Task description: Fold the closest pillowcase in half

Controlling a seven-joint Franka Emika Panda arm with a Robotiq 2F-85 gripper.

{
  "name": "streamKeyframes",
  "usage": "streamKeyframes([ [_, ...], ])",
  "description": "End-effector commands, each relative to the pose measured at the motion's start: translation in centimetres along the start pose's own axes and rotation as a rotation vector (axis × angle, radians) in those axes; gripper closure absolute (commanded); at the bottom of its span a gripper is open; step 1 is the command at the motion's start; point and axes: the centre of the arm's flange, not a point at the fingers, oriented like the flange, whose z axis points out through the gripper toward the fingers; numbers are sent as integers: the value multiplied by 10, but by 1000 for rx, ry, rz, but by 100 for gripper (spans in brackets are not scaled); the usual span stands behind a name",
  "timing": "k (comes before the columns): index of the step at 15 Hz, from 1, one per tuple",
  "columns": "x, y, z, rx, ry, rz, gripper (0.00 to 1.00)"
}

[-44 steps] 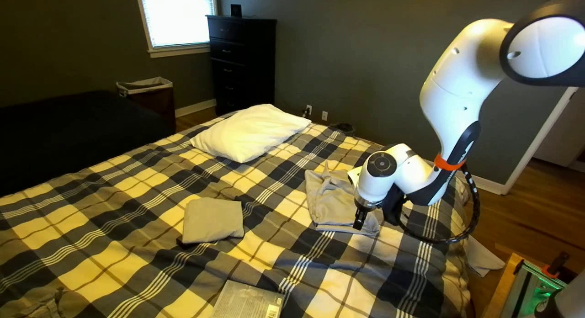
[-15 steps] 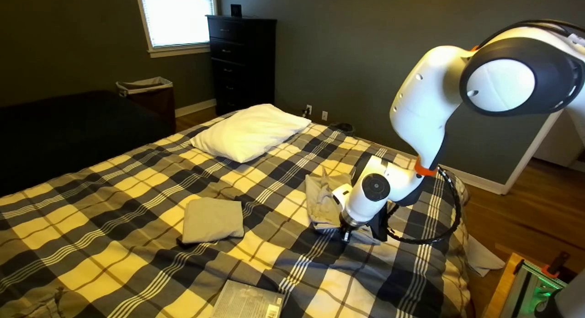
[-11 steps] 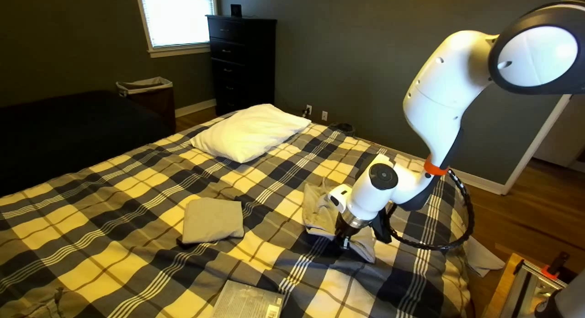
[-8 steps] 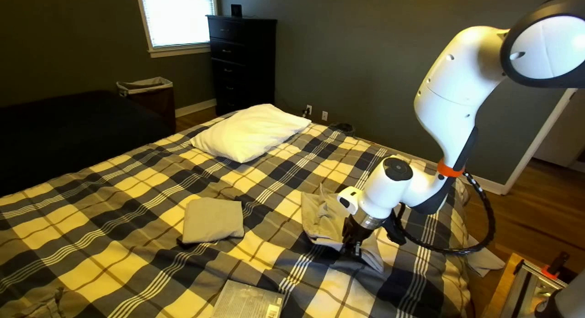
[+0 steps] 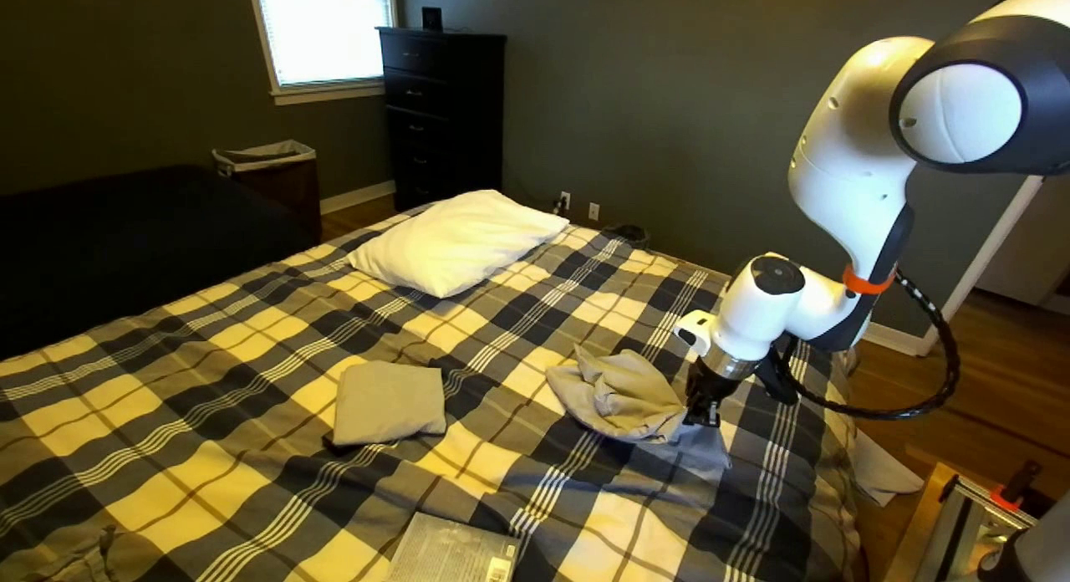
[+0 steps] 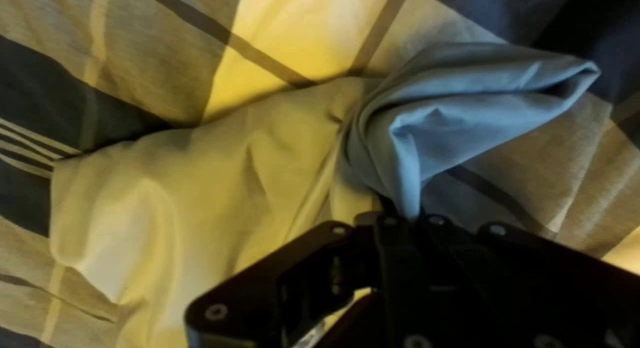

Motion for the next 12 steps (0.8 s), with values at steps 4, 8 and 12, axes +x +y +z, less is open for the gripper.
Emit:
streamKeyframes([
  [4,18,13,-7,-6,60,-26,99],
  [8,57,60,-21,-66,59,-197,99],
  [12,52,73,-24,-137,77,-142,97],
])
